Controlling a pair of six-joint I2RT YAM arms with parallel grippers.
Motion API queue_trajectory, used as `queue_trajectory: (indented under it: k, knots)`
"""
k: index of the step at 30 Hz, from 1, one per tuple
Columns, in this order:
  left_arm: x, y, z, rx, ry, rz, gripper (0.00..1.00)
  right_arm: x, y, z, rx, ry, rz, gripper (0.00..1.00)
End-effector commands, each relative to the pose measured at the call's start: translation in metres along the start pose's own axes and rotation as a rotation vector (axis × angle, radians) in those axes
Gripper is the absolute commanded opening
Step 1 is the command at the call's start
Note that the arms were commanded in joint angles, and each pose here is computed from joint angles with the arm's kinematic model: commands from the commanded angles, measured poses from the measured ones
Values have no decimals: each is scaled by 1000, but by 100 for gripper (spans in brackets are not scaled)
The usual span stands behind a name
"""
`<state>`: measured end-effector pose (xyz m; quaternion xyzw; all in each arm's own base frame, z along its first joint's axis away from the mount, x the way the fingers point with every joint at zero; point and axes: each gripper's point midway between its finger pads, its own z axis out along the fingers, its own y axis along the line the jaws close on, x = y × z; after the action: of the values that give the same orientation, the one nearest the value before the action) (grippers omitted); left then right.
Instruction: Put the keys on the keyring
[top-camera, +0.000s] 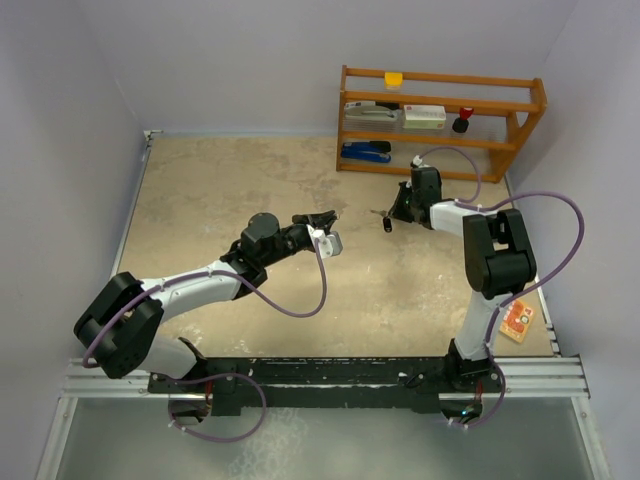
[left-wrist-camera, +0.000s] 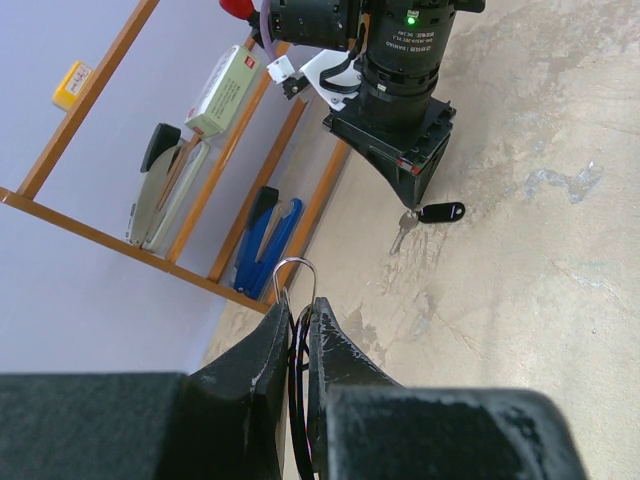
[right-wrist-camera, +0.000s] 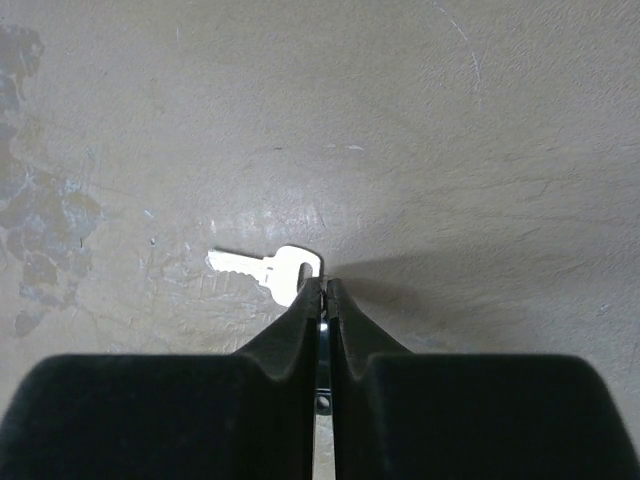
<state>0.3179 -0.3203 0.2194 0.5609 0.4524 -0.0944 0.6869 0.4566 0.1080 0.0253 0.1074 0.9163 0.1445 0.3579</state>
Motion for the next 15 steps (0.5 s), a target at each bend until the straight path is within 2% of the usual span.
queue_trajectory:
  k: [1, 3, 10, 15]
  knots:
    - [-19, 16, -1, -43, -70, 21, 0, -5, -1, -3, 5, -22, 2, 3]
    - [-19, 15, -1, -42, -71, 20, 0, -8, 0, -7, -4, -47, -1, 0]
    - [-15, 15, -1, -42, -60, 37, 0, -43, 15, -37, -85, -271, -49, 0]
    - [-14, 18, -3, -73, -71, 90, 0, -51, 21, -63, -130, -366, -71, 0]
